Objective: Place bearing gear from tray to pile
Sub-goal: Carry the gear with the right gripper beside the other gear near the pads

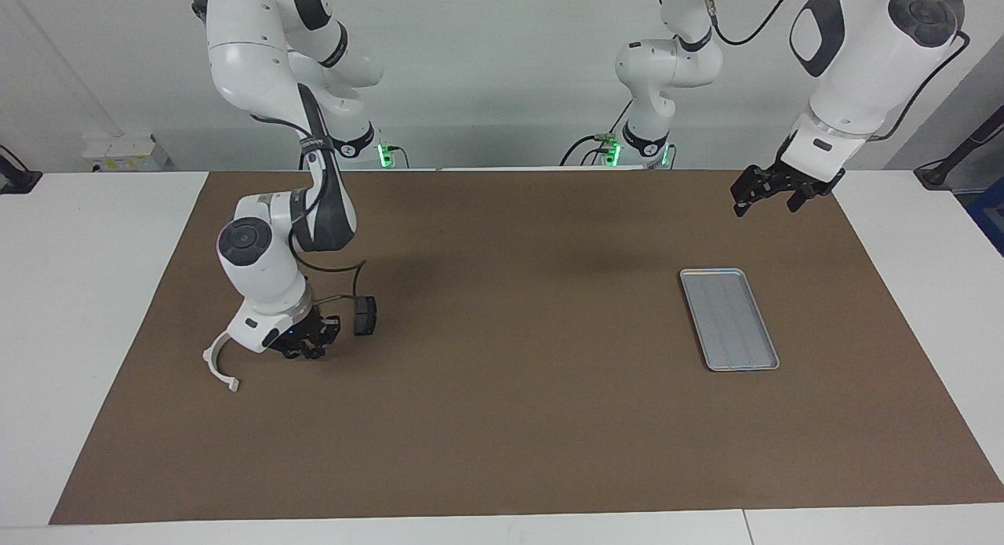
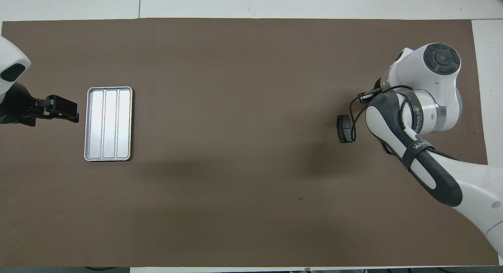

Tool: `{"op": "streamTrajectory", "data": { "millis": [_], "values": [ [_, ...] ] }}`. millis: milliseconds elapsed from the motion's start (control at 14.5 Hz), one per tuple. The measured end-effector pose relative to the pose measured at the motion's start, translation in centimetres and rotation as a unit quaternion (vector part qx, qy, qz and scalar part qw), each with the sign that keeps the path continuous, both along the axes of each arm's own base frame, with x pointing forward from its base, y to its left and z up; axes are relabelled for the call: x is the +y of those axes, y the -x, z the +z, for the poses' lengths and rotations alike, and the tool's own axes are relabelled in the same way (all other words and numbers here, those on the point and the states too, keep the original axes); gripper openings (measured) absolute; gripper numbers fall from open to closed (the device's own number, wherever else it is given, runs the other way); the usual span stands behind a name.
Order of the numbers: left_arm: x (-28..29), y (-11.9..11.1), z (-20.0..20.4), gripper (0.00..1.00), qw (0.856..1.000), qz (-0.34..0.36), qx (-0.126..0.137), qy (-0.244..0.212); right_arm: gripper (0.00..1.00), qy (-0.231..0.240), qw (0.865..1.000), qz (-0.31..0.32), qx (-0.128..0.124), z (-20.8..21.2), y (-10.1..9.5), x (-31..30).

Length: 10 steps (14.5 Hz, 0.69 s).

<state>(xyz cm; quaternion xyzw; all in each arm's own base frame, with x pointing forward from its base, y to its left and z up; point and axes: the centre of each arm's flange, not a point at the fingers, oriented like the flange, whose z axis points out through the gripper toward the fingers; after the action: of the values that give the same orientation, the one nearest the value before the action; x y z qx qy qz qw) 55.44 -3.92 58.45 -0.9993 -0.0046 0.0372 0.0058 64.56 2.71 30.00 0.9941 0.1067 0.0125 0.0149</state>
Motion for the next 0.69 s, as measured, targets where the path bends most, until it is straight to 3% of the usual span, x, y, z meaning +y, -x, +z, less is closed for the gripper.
{"op": "streamTrajectory", "data": {
  "millis": [689],
  "values": [
    [0.01,0.00,0.00,1.00,1.000,0.000,0.000,0.000,0.24,-0.002,1.000,-0.010,-0.001,-1.12,1.05,0.49]
  ]
}}
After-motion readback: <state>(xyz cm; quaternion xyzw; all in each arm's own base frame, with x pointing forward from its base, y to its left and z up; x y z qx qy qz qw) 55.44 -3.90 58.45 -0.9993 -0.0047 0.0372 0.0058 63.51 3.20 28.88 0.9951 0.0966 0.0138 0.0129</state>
